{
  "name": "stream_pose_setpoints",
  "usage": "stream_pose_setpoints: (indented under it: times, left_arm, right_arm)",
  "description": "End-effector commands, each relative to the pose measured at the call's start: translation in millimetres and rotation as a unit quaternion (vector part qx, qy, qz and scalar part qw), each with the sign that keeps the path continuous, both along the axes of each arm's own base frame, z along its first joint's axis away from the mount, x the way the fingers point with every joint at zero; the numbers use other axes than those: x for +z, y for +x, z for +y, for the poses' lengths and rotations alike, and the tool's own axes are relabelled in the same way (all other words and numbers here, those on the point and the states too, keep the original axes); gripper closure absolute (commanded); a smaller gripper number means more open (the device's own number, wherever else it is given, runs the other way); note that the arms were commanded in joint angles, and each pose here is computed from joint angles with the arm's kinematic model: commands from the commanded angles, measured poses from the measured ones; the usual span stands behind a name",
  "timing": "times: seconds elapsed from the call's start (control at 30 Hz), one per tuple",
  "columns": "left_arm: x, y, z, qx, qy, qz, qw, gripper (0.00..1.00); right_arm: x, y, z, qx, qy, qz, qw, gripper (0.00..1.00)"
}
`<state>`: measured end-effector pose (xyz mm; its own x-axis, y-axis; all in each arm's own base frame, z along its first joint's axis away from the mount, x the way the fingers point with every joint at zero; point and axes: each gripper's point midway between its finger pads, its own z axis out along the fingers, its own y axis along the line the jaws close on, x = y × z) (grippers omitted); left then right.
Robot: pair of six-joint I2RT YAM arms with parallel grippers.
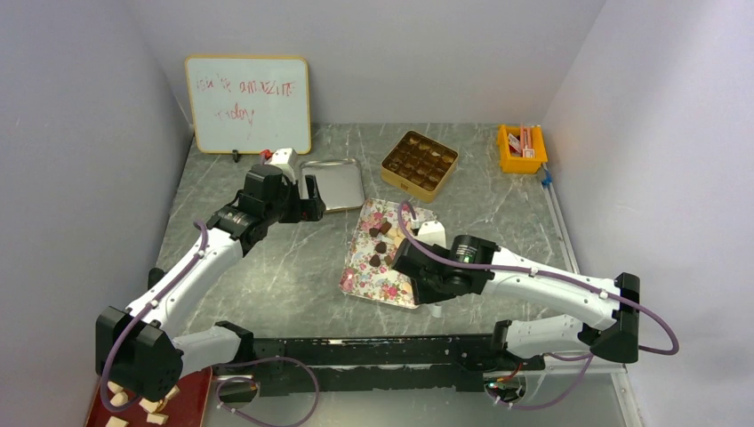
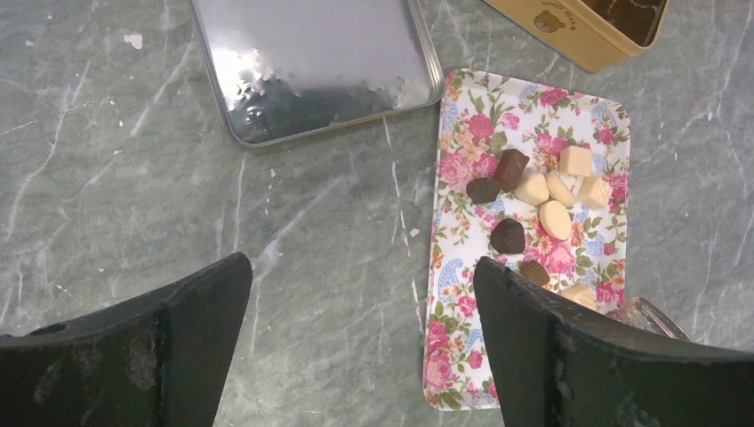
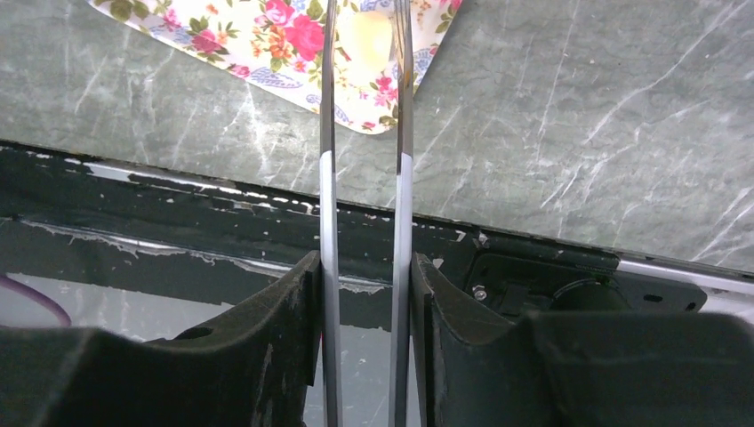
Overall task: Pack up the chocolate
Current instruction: Pick up the fake chocolate from the plate.
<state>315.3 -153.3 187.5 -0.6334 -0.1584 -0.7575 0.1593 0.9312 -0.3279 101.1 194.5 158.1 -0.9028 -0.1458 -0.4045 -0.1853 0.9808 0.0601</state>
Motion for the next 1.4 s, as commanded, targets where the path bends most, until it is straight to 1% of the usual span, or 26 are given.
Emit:
stream_pose_setpoints:
  times: [0.0, 0.63, 1.37]
  left_arm:
    - [9.5, 2.0, -6.3, -0.012, -0.012, -0.020, 1.000, 0.00]
    - [8.3, -0.8, -6.0, -0.019, -0.009, -0.020, 1.000, 0.00]
    - [5.3, 2.3, -7.1, -0.025, -0.002, -0.020, 0.999, 0.00]
  right_arm:
    - [-2.8, 3.4, -5.2, -0.014, -0.010, -0.012, 1.000, 0.60]
    - [-14.9, 10.0, 6.9, -0.009, -0.017, -0.015, 1.000, 0.57]
    - [-32.1, 17.2, 15.0, -0.007, -0.034, -0.020, 0.999, 0.58]
